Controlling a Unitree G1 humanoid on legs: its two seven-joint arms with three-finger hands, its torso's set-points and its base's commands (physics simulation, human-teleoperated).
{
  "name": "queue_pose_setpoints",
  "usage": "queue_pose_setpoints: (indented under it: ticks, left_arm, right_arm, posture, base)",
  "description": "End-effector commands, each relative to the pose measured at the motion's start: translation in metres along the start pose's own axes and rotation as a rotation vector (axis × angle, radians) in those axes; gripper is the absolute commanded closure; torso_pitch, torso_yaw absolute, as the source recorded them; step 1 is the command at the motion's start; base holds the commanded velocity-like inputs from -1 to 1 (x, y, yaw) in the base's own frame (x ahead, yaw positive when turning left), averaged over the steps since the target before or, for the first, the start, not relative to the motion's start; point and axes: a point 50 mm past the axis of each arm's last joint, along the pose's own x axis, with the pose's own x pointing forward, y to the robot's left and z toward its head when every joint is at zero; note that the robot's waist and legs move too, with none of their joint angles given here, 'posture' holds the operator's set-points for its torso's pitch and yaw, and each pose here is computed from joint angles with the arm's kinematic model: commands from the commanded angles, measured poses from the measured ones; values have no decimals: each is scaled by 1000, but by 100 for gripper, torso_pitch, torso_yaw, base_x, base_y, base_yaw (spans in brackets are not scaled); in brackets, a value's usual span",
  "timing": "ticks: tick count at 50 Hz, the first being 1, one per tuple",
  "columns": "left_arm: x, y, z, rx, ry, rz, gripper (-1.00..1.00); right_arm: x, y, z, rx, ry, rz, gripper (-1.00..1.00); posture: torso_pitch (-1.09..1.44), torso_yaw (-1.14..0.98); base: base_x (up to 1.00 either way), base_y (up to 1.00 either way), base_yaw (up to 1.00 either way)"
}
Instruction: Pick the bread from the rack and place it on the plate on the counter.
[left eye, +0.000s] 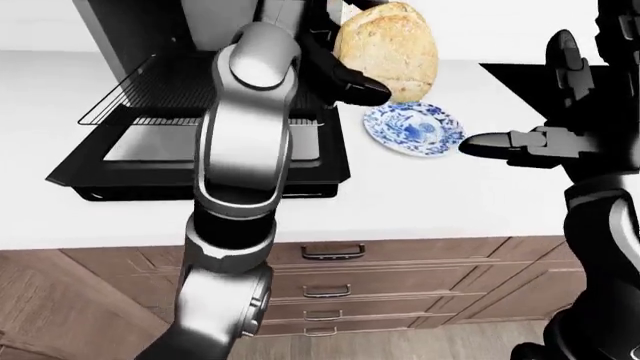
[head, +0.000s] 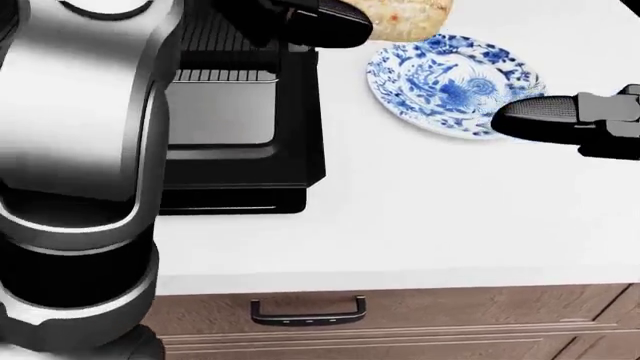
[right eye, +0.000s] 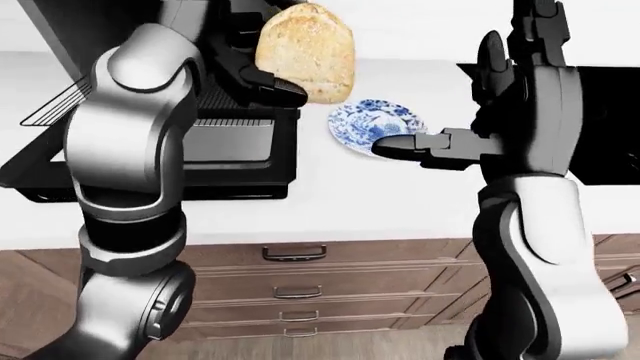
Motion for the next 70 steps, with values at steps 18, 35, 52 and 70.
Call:
queue_pose_setpoints:
  ticks: [18,35,52,70]
  left_arm:
    - [17,-3,21,13,-115,3,100]
    - [16,-5,17,20,-112,-5,100]
    - [17,-6,16,18,-112,-2,100]
    - [24,-11,15,19,-119,-7,100]
  right_arm:
    - [-4,-4,19,-1,-76,-10,-100]
    - [-5,-2,14,4,-66,-5,-100]
    - [-10,-4,13,4,-62,-5,-100]
    - [-10,-5,15,4,-66,-5,-100]
  posture:
    - [0,-4]
    - [0,-12]
    - [0,-21]
    - [0,-30]
  base:
    - [0,0,0]
    - [0,0,0]
    - [0,0,0]
    - [0,0,0]
